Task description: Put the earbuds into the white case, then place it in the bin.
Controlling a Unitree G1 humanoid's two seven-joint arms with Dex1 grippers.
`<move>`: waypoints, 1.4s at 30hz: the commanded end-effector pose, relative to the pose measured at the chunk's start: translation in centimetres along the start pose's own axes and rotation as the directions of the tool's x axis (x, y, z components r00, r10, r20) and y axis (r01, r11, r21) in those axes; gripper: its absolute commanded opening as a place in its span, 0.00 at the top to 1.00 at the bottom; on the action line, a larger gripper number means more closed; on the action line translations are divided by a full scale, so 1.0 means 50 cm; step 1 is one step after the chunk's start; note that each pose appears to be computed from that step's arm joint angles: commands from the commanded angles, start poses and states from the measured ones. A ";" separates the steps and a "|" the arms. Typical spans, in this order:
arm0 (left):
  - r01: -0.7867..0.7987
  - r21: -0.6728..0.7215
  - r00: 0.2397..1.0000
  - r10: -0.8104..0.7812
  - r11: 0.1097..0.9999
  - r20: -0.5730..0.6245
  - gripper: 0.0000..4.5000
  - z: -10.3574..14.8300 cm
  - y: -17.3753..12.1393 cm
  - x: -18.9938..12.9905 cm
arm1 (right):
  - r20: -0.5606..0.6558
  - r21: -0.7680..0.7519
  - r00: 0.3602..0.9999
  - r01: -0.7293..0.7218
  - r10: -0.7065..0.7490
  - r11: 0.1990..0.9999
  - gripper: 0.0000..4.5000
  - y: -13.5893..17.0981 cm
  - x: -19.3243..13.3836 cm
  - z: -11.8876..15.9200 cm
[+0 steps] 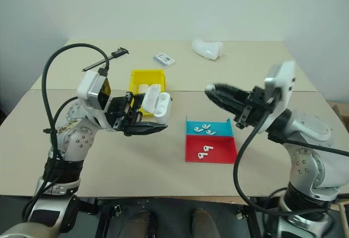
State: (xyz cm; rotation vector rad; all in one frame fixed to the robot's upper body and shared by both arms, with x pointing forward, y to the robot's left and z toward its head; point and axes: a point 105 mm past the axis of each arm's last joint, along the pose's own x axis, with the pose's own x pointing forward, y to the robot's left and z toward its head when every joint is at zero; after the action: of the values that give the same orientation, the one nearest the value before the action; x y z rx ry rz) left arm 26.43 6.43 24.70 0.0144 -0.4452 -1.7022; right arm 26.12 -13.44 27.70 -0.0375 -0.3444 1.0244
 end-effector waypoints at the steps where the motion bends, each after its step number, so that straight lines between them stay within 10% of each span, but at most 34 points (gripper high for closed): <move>1: 0.041 0.015 0.999 -0.041 0.999 0.000 0.39 0.010 -0.001 0.012 | 0.150 -0.040 0.987 -0.059 0.064 0.997 0.86 0.045 0.030 0.063; 42: 0.030 0.044 0.999 -0.029 0.999 -0.026 0.39 0.017 0.002 0.008 | -0.071 -0.123 0.971 -0.237 0.230 0.964 0.86 0.103 0.088 -0.002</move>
State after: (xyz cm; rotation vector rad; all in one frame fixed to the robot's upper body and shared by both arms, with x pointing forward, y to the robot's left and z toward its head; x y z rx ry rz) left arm 26.73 6.18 23.99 0.0449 -0.3847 -1.7142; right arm 23.89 -6.85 28.16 -0.2172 -0.3783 1.2305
